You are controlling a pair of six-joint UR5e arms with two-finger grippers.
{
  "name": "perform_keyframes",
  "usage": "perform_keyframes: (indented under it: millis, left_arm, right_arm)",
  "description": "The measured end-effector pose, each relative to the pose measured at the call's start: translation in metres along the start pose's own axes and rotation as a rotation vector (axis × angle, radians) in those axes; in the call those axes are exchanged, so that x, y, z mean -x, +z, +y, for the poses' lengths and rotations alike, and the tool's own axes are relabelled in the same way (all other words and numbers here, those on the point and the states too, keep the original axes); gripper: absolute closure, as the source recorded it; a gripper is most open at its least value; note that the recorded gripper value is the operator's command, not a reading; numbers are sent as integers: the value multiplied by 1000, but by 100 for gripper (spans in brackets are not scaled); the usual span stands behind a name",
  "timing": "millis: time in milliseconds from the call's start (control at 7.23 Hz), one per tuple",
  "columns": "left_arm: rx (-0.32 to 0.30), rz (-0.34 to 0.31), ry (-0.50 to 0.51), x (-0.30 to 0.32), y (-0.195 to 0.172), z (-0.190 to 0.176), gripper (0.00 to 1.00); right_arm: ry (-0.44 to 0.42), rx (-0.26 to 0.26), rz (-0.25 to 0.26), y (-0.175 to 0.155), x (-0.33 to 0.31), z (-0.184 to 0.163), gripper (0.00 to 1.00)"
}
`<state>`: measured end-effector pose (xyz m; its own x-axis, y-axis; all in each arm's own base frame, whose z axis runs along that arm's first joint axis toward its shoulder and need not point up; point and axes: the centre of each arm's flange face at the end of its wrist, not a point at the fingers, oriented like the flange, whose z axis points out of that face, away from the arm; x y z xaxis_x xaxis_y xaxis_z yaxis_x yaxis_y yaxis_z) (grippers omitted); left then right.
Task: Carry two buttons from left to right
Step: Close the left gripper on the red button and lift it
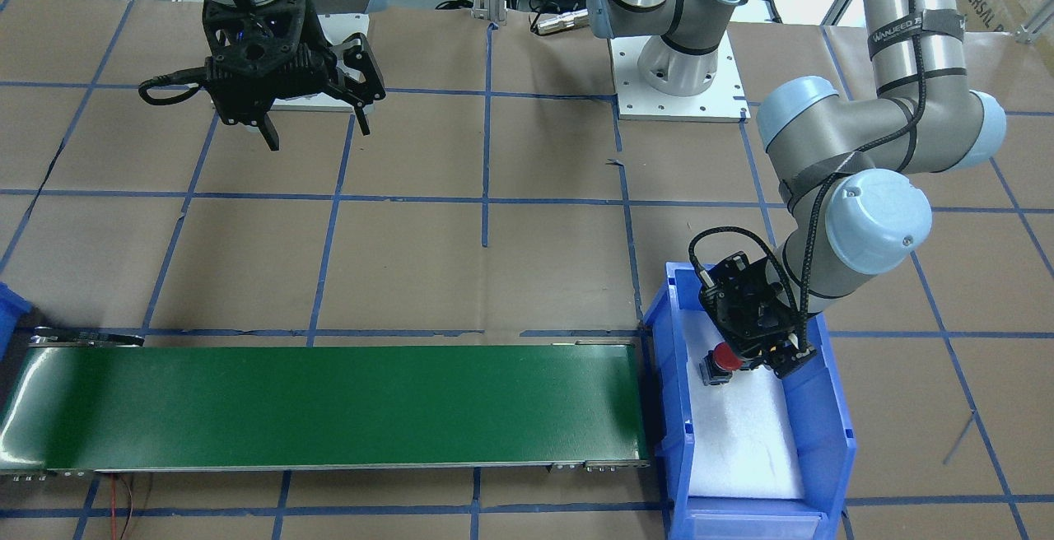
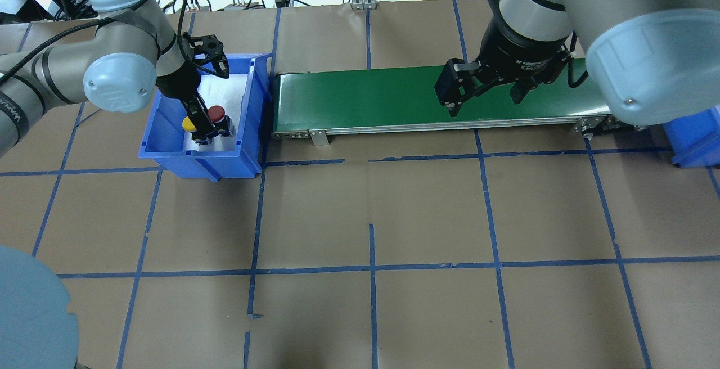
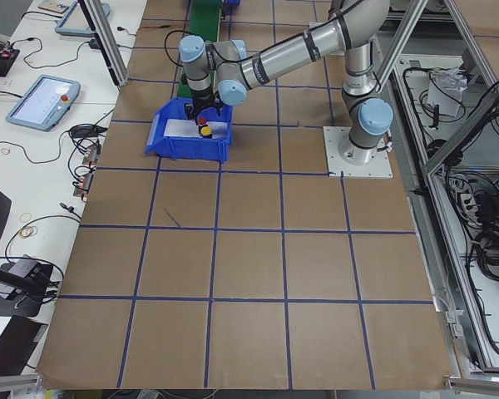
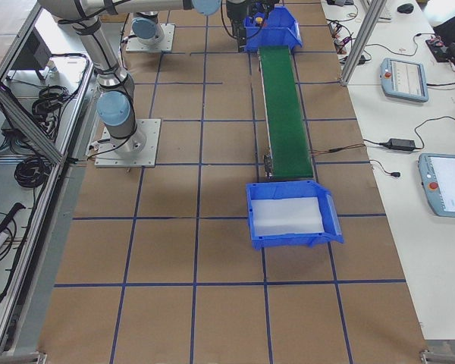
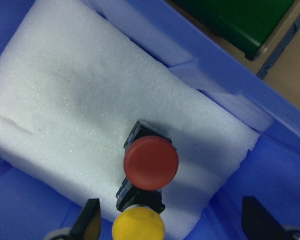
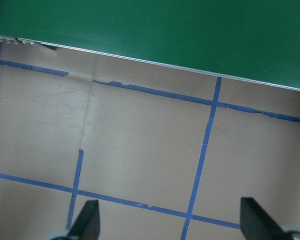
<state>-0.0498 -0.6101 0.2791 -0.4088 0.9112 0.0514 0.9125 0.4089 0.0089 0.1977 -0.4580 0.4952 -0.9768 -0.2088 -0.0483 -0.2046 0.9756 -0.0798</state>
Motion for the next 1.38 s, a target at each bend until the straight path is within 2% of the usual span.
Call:
perform_keyframes:
  millis: [415,553,692,830,969,1107,1384]
  left_arm:
    - [-43,-19,226,14,22,-8,1]
    - [-42,-25,279,17,25,-9,5]
    - [-38,-27,302,18,27,-8,20]
    - [-34,-26,308,18,29,-8,45]
    - [-31,-25,309,18,30,-8,63]
    - [-30,-26,308,18,30,-8,72]
    - [-31,-34,298,18,24,-8,75]
  right_arm:
    - [-1,1,0,1,1,0,0]
    - [-1,1,0,1,0,0,0]
    - [-1,2,0,1,0,0,0]
    - [0,1,1,1,0,0,0]
    - [0,1,0,0,0,0,0]
    - [0,1,0,0,0,0,0]
    - [0,0,1,0,0,0,0]
